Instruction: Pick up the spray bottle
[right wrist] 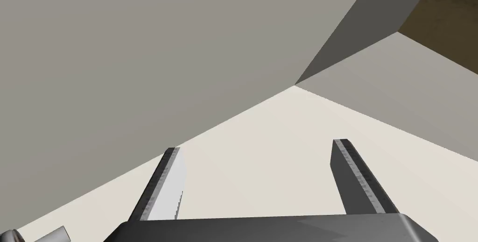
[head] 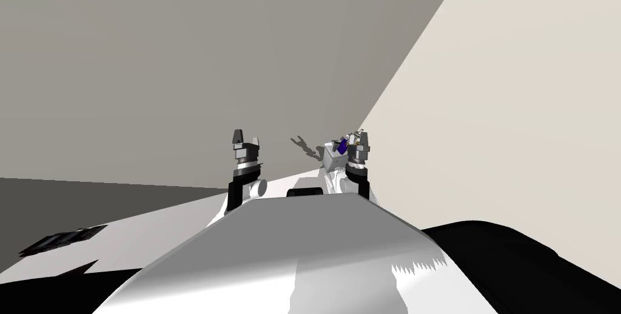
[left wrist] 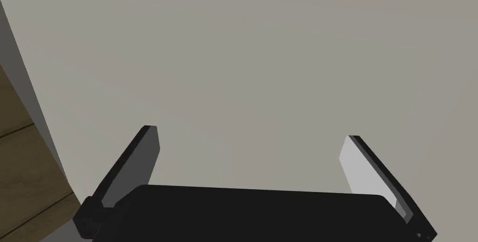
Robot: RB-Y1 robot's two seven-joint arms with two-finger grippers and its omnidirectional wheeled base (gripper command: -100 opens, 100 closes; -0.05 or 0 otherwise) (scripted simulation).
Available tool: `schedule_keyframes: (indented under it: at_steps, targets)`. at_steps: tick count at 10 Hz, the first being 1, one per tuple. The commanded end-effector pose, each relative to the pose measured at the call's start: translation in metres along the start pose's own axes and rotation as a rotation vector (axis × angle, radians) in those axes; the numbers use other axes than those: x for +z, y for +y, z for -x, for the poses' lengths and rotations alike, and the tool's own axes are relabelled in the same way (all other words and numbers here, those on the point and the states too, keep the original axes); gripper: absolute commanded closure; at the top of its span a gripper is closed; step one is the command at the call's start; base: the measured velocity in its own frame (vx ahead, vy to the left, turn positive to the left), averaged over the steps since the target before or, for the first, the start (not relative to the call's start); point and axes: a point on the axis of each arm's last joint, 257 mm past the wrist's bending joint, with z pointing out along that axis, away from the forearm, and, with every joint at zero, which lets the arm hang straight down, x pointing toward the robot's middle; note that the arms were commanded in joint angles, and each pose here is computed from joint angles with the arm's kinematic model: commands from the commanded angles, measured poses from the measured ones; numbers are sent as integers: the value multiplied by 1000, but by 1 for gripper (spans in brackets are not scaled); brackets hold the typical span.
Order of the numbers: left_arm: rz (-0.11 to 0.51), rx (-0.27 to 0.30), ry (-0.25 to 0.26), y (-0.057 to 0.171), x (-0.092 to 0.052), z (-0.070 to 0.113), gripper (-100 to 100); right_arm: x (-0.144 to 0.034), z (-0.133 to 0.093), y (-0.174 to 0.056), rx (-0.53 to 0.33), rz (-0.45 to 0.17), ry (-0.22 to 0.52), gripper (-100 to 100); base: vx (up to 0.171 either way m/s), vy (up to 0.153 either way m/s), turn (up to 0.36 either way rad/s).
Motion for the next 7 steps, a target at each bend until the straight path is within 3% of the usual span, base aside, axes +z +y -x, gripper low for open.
schedule_keyframes:
  at_steps: [1,7]
  targets:
    - [0,0,0,0,0,0,0,-3,-2,-4,-21,-14,37,-100,8,1,6]
    - [0,0,0,0,0,0,0,-34,7,-36,-170,-153,209,-100,32,4,13]
